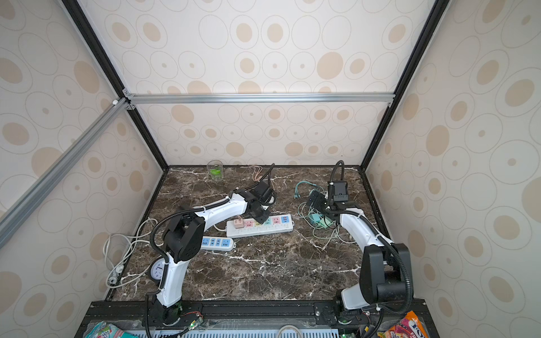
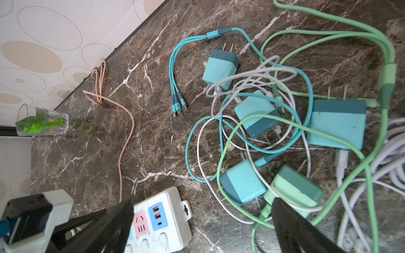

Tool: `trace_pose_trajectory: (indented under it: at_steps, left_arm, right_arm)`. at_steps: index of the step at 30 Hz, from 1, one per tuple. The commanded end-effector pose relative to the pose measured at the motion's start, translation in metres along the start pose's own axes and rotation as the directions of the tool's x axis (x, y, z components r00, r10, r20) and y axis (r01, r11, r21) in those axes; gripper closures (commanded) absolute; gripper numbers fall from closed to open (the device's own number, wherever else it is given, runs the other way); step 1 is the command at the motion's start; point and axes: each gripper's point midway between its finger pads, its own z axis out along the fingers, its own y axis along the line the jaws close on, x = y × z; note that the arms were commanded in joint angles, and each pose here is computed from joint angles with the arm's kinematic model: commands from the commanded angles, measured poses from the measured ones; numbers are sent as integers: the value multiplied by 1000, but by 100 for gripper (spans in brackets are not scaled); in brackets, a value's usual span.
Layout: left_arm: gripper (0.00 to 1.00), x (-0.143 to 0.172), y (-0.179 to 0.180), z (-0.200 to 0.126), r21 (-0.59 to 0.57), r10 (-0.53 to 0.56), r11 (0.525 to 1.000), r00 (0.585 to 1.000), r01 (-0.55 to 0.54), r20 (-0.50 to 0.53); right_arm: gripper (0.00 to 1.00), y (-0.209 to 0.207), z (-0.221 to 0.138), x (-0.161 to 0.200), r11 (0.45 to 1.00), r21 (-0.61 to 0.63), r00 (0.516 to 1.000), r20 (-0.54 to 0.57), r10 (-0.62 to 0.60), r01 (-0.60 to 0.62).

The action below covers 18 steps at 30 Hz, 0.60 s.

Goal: Insert plugs into power strip
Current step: Press the socket at the center of the table.

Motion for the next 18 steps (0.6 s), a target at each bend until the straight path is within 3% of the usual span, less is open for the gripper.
trace_pose_trajectory:
  at_steps: [1, 6, 9, 13, 18]
  left_arm:
    - [100, -16, 6, -16, -14, 2, 1000, 998, -1, 61]
    - [100, -39, 36, -47, -129, -69, 987, 976, 97, 208]
    - [100, -45, 76, -69, -249, -160, 936, 931, 249, 328]
    - [100, -39, 133, -99, -269, -324, 826, 808, 495, 491]
    - [100, -9, 176, -106, -243, -469, 691, 678, 681, 566]
  right_arm:
    - [0, 0, -5, 2, 1000, -6, 1000, 3, 7, -7]
    - [0, 5, -2, 0, 1000, -24, 1000, -1, 4, -4]
    - [0, 10, 1, -3, 999, -41, 1000, -8, 7, -7]
    - [0, 16, 6, -6, 998, -64, 1000, -17, 20, -21]
    - [0, 24, 10, -10, 994, -102, 999, -14, 44, -45]
